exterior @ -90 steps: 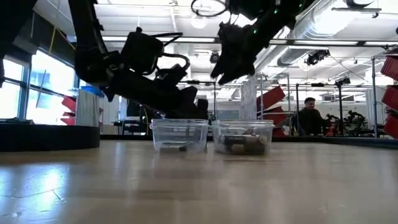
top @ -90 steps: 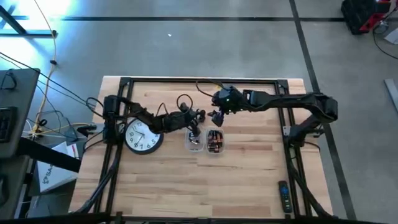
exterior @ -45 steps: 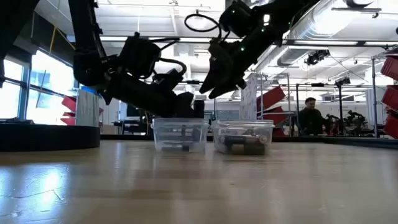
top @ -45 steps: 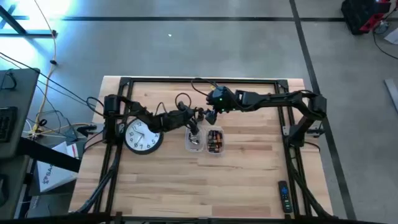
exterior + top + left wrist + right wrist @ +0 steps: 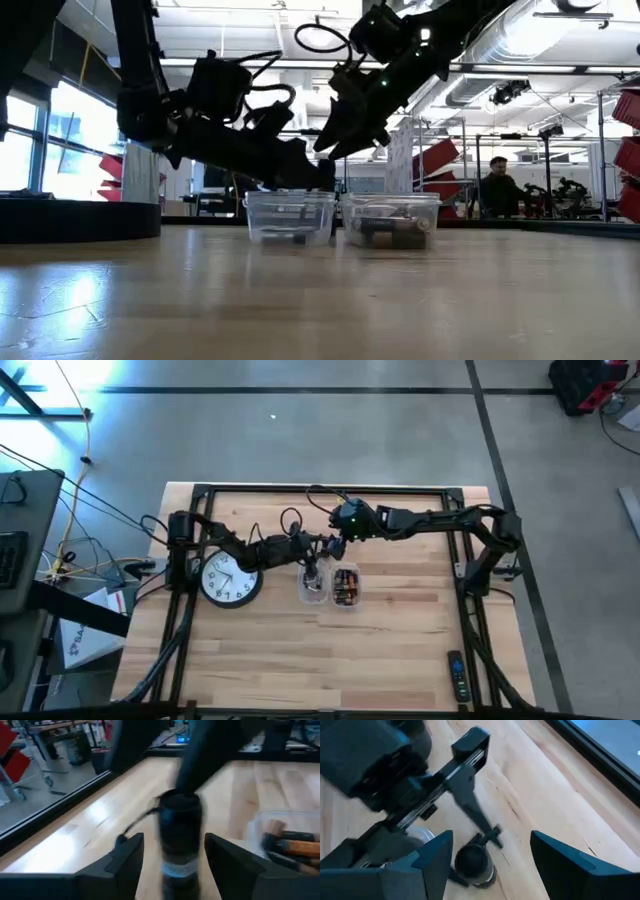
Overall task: Insert battery
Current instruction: Open the black flashlight lid
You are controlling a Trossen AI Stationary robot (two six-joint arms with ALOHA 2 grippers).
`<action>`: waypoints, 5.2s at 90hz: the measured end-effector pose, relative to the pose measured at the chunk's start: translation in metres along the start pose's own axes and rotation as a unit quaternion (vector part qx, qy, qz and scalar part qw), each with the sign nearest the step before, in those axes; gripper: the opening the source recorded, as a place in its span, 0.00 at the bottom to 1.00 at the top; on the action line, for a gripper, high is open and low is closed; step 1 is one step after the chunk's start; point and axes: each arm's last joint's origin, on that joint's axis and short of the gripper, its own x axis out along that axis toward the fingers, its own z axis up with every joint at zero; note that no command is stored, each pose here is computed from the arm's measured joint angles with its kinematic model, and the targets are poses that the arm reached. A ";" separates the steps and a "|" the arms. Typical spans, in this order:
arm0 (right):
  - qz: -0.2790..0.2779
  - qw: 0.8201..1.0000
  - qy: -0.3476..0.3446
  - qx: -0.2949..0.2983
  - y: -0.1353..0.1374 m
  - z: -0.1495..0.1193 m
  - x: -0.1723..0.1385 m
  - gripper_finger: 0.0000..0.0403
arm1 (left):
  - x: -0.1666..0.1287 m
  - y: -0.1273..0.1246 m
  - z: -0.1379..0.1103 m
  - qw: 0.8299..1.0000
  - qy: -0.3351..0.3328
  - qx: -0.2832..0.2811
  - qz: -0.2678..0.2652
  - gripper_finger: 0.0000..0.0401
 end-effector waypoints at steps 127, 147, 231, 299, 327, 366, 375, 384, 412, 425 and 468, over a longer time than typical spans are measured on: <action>-0.030 0.999 0.016 0.001 -0.002 -0.009 0.015 0.44 | 0.002 0.005 -0.002 1.000 0.011 -0.014 -0.018 0.23; -0.025 1.000 0.017 -0.003 -0.002 -0.009 0.015 0.27 | 0.002 0.006 -0.002 1.000 0.011 -0.014 -0.011 0.23; 0.072 0.967 0.071 -0.233 0.005 0.004 0.005 0.19 | 0.001 0.001 -0.003 0.991 0.006 0.059 -0.122 0.22; 0.055 0.992 0.079 -0.080 0.005 0.007 0.003 0.46 | 0.002 0.006 -0.004 0.991 0.011 0.056 -0.121 0.22; 0.009 0.995 0.088 0.043 0.016 0.014 -0.003 0.43 | 0.002 0.007 -0.007 0.992 0.025 0.053 -0.108 0.22; -0.056 0.989 0.115 0.081 0.041 0.021 -0.018 0.37 | 0.002 0.007 -0.005 0.994 0.018 0.044 -0.099 0.23; -0.061 0.986 0.125 0.091 0.040 0.019 -0.019 0.39 | 0.002 0.007 -0.004 0.995 0.011 0.035 -0.097 0.26; -0.067 0.983 0.137 0.098 0.039 0.016 -0.019 0.41 | 0.003 0.007 -0.002 0.994 0.002 0.033 -0.104 0.30; -0.081 0.976 0.146 0.137 0.038 0.012 -0.015 0.45 | 0.016 0.004 0.008 0.991 0.012 0.034 -0.126 0.41; -0.089 0.973 0.153 0.148 0.037 0.009 -0.009 0.45 | 0.023 0.002 0.014 0.991 0.021 0.039 -0.128 0.45; -0.106 0.972 0.133 0.164 0.036 0.010 -0.005 0.45 | 0.035 0.000 0.009 0.993 0.012 0.025 -0.118 0.46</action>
